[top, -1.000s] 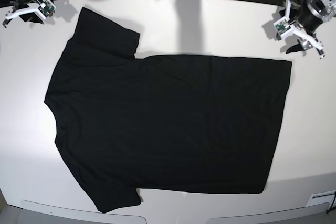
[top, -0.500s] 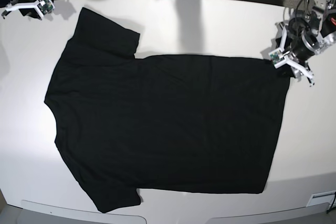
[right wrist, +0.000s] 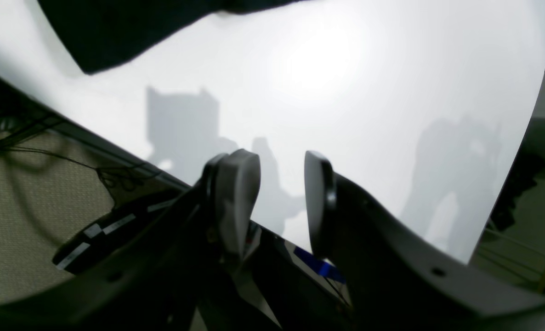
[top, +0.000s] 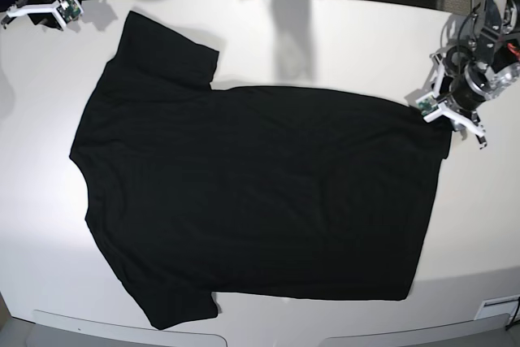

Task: Fold the T-shirt properly
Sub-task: 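Move both grippers down to the shirt's shoulder corners and grasp them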

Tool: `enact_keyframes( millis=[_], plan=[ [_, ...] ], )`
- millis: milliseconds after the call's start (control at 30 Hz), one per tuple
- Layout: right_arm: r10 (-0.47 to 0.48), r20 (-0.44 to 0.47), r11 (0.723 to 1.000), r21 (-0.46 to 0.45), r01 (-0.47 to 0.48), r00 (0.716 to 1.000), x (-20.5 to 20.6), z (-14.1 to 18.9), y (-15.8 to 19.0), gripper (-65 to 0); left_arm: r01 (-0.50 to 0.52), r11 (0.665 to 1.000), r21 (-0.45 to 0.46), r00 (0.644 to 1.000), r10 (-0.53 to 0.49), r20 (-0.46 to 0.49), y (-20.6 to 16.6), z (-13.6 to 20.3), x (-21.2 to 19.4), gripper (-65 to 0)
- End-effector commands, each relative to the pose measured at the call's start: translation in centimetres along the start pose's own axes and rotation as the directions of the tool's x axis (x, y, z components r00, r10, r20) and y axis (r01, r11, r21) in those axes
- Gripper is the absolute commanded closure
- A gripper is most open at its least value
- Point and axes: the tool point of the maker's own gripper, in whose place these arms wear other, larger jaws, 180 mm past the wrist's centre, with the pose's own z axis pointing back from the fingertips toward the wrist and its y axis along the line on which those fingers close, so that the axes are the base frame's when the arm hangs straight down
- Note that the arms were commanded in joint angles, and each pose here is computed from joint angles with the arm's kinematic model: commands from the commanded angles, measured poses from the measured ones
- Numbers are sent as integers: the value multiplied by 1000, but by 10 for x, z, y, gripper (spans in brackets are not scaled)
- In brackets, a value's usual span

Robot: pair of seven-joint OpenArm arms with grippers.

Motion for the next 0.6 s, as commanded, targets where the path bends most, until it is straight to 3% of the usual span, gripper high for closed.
enact_keyframes(
  millis=[0,67,167,267,400,567],
  plan=[
    [10,19,1000,-18,-10,1000,5,2,-6,-212,25,998,-57,999,-27,-46,-13,0,-9,-72],
    [10,19,1000,-18,-10,1000,5,2,-6,-212,38,996,-77,996,-44,-81,-20,-2,-12,0],
    [11,19,1000,-18,-10,1000,6,2,-6,-212,36,995,-90,988,-49,-147,-25,0,-23,0],
    [21,20,1000,-21,-20,1000,6,2,-7,-212,-30,995,-95,981,11,-194,-27,3,-33,0],
    [64,25,997,-44,-63,998,8,1,-12,-212,-99,989,-108,985,82,-154,-27,14,-34,0],
    [57,52,996,-77,-53,997,19,-4,-22,-212,-87,988,-128,995,79,-66,-26,42,-17,0]
  ],
)
